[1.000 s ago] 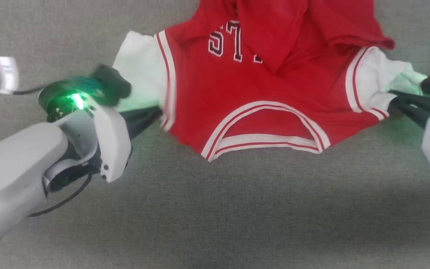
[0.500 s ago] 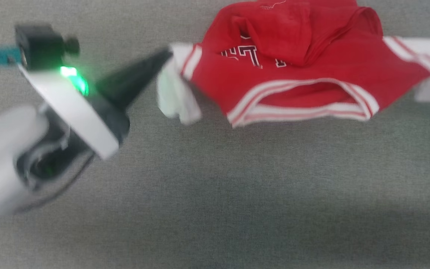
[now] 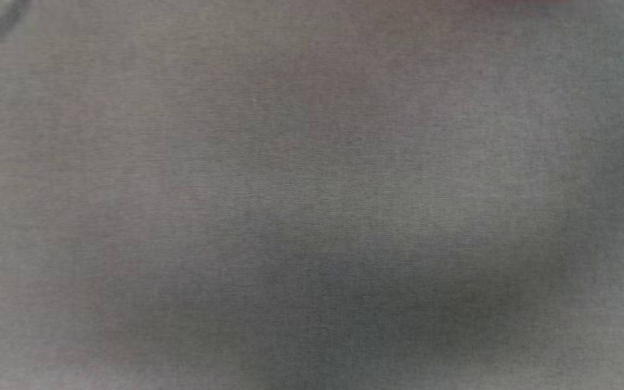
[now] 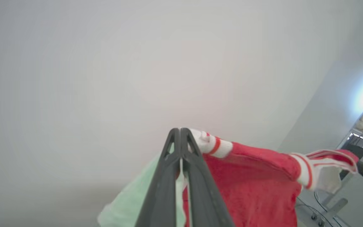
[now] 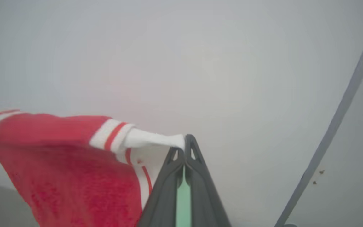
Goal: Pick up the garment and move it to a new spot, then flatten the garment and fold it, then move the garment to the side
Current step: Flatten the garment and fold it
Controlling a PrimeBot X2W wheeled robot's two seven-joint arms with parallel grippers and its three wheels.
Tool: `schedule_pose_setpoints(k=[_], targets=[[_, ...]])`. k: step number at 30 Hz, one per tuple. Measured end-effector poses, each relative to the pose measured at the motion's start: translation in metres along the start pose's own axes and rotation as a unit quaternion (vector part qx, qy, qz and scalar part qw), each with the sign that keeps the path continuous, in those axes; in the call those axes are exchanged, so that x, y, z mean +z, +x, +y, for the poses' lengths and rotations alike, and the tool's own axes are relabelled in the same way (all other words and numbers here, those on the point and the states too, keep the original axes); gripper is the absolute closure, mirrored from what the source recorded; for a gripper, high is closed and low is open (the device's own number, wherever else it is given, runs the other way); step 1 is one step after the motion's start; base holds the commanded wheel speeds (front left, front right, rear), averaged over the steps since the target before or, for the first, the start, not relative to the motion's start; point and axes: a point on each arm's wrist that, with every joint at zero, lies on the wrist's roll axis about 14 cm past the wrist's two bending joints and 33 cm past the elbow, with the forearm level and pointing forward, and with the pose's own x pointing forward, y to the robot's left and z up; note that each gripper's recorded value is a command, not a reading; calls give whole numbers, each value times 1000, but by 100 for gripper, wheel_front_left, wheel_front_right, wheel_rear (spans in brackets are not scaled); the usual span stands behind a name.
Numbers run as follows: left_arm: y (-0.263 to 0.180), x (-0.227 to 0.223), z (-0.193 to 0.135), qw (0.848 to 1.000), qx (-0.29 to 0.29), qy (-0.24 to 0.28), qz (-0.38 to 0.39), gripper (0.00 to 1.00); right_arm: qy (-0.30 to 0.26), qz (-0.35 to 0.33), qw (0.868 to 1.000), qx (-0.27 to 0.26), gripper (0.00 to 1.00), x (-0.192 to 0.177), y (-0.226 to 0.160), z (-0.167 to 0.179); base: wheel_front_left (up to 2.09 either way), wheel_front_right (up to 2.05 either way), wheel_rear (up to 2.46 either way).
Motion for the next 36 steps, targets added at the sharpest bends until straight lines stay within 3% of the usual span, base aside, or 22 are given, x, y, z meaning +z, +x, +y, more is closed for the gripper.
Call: schedule_pose_setpoints(k=[7,11,15,19,23,27,28,36], targets=[[38,80,-37,992,-18,-31,-121,100,0,-106,992,-72,100,77,24,-30,0,0,0],[41,80,-53,991,-36,-31,-124,100,-6,-110,990,-91,100,83,29,-38,0,0,0],[34,47,-42,995,-31,-52,-85,100,-17,-73,994,-73,100,51,36,-26,0,0,0],[7,-26,-21,996,-18,-85,34,100,-27,5,999,-44,100,-19,24,-15,0,0,0],[-45,-98,-13,980,-23,-114,160,100,-31,91,995,-20,100,-83,-13,-14,0,0,0],[-116,-153,-10,953,-20,-152,262,100,-14,187,982,3,100,-143,-67,-9,0,0,0],[-116,-153,-10,953,-20,-152,262,100,-14,187,982,3,100,-143,-67,-9,0,0,0],[-233,-196,-19,920,0,-179,348,100,52,321,945,18,100,-210,-186,5,0,0,0]])
